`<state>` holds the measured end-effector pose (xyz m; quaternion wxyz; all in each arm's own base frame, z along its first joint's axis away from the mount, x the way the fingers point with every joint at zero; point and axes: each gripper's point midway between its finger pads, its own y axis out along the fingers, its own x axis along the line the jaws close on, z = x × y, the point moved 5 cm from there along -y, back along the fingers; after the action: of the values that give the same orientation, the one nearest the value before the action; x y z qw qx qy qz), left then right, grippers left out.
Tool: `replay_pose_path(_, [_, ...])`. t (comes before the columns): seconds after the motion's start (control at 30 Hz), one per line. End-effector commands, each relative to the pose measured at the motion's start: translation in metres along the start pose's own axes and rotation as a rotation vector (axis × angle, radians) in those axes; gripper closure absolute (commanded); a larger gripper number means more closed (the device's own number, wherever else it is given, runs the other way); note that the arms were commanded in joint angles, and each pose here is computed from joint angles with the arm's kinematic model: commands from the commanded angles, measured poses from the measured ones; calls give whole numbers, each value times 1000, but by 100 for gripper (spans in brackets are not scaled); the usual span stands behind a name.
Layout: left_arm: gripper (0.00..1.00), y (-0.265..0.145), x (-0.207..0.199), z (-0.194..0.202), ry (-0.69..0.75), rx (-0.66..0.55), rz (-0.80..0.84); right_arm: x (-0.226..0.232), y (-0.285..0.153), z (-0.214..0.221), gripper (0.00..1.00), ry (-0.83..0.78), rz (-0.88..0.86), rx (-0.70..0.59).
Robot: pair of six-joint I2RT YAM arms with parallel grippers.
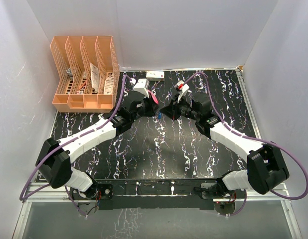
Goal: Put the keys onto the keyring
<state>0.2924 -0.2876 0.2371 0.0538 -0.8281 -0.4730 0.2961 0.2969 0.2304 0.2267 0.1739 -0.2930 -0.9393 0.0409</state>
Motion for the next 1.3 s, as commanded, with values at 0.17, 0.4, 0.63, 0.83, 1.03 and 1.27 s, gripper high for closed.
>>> replay_pose_path(0.17, [100, 0, -11, -17, 11, -51, 21, 11, -2, -31, 100, -47, -51, -88])
replay_pose_path(0.4, [100, 1, -12, -20, 15, -60, 19, 12, -1, -28, 100, -38, -69, -78])
replay_pose_path(0.63, [100, 3, -14, -22, 21, -62, 26, 13, -1, -28, 100, -36, -78, -79])
replay_pose_path(0.83, [100, 3, -14, -21, 21, -58, 31, 13, 0, -27, 100, -33, -76, -77])
replay_pose_path(1.03, [100, 1, -13, -20, 24, -54, 32, 12, 0, -29, 100, -38, -67, -79])
replay_pose_path(1.27, [100, -5, -13, -19, 24, -52, 39, 10, 0, -29, 100, -40, -59, -79])
